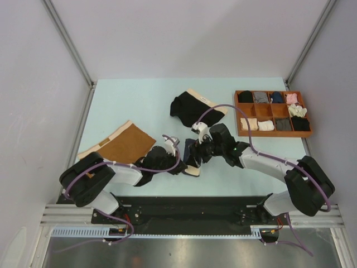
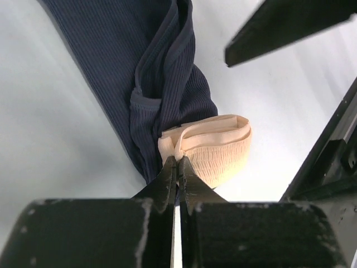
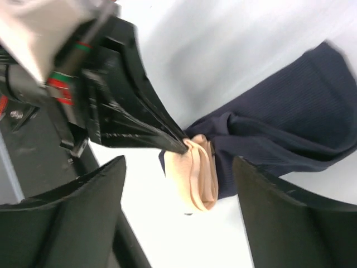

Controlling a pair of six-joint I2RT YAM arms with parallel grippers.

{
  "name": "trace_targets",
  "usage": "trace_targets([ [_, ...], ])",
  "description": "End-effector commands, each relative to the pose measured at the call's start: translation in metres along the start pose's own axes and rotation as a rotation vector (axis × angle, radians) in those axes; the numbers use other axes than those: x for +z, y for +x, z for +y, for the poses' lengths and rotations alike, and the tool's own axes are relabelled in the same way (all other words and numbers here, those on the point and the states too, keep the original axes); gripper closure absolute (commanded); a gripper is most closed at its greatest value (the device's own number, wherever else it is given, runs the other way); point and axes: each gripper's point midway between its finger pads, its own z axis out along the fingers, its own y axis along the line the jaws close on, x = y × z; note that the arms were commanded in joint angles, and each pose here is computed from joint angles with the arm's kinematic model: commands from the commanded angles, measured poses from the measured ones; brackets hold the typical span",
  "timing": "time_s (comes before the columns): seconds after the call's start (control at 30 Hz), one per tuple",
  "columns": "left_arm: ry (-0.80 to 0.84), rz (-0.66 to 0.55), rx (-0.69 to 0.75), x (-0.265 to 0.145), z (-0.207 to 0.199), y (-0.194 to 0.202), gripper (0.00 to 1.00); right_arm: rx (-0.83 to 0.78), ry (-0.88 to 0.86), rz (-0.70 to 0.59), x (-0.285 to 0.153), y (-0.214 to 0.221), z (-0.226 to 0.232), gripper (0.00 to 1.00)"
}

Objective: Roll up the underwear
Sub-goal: Roll the underwear to the center of the board.

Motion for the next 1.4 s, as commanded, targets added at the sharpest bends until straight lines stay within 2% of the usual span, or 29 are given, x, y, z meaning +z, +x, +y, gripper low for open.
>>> trace_targets([
  [0.0,-0.091,0.073,-0.076,0.007,0.014,0.012,1.00,-0.066,0.123,-0.009,0.000,0.004,-0.004,0.25],
  [0.1,-0.125,0.072,-0.115,0.005,0.020,0.013,1.00,-0.072,0.118,-0.001,0.005,0.013,0.008,0.32],
  [0.2,-0.147,0.060,-0.151,0.002,0.022,0.012,1.00,-0.048,0.135,0.017,0.010,0.022,0.004,0.44],
  [0.5,-0.170,0.036,-0.176,-0.005,0.024,0.008,1.00,-0.002,0.144,0.086,0.029,0.047,-0.009,0.49],
  [0.7,-0.201,0.009,-0.168,-0.013,0.024,-0.002,1.00,0.020,0.216,0.124,0.036,0.062,-0.025,0.62],
  [0.77,-0.214,0.000,-0.164,-0.017,0.025,-0.006,0.93,0.020,0.238,0.124,0.036,0.064,-0.029,0.65],
  [0.83,-0.211,-0.012,-0.156,-0.022,0.023,-0.010,0.79,0.020,0.249,0.129,0.037,0.066,-0.033,0.66],
  [0.87,-0.215,-0.014,-0.155,-0.023,0.023,-0.010,0.68,0.023,0.250,0.135,0.037,0.068,-0.034,0.66],
  [0.97,-0.202,-0.019,-0.146,-0.023,0.022,-0.010,0.52,0.022,0.248,0.143,0.039,0.070,-0.035,0.66],
  [1.13,-0.114,0.001,-0.134,-0.012,0.009,-0.006,0.48,0.030,0.250,0.145,0.041,0.071,-0.038,0.67],
  [1.37,-0.080,0.026,-0.134,0.001,0.012,0.007,0.51,0.041,0.248,0.146,0.040,0.072,-0.041,0.66],
])
